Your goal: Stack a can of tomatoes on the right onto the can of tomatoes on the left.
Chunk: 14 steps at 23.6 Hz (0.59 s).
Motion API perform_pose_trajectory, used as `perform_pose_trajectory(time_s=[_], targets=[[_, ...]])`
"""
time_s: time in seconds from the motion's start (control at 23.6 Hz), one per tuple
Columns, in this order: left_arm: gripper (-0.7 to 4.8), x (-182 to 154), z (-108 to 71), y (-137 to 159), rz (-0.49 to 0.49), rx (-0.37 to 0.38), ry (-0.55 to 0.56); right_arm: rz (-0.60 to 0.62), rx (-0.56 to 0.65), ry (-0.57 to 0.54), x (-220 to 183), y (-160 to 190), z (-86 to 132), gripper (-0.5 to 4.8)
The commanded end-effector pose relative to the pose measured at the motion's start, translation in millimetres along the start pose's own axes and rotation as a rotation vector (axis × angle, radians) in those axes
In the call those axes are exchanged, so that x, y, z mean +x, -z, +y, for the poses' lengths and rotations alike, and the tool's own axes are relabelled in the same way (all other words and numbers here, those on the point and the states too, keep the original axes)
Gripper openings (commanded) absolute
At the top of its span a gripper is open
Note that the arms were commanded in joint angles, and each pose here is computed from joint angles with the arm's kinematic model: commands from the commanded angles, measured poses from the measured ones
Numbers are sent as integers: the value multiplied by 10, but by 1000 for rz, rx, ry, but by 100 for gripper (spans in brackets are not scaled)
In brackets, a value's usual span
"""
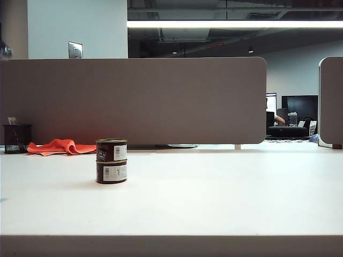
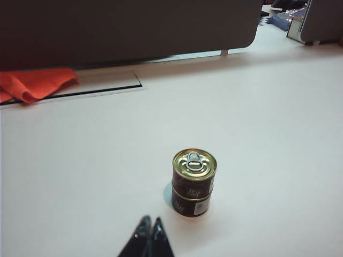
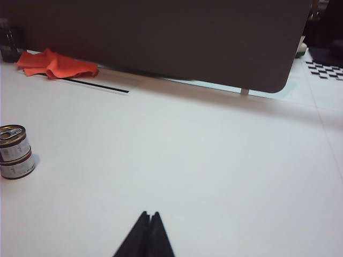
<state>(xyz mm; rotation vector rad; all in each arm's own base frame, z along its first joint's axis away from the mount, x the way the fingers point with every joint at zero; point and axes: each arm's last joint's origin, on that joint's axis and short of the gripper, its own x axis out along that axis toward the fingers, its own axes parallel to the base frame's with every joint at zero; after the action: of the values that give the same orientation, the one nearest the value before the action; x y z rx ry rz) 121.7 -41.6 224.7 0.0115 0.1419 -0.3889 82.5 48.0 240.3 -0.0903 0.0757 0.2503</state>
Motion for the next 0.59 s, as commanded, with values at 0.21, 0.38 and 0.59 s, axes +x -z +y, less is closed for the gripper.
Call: perform_pose_trajectory(time_s=[0.21, 0.38, 0.59], targets=[[-5, 48, 3, 322, 26, -8, 6, 17, -20, -1, 133, 402, 72, -8], [-5, 55, 5, 441, 48, -8, 5, -5, -11, -15, 166, 522, 95, -8], [-5, 61, 6, 561, 44, -10, 3, -54, 7, -54, 196, 676, 127, -8]])
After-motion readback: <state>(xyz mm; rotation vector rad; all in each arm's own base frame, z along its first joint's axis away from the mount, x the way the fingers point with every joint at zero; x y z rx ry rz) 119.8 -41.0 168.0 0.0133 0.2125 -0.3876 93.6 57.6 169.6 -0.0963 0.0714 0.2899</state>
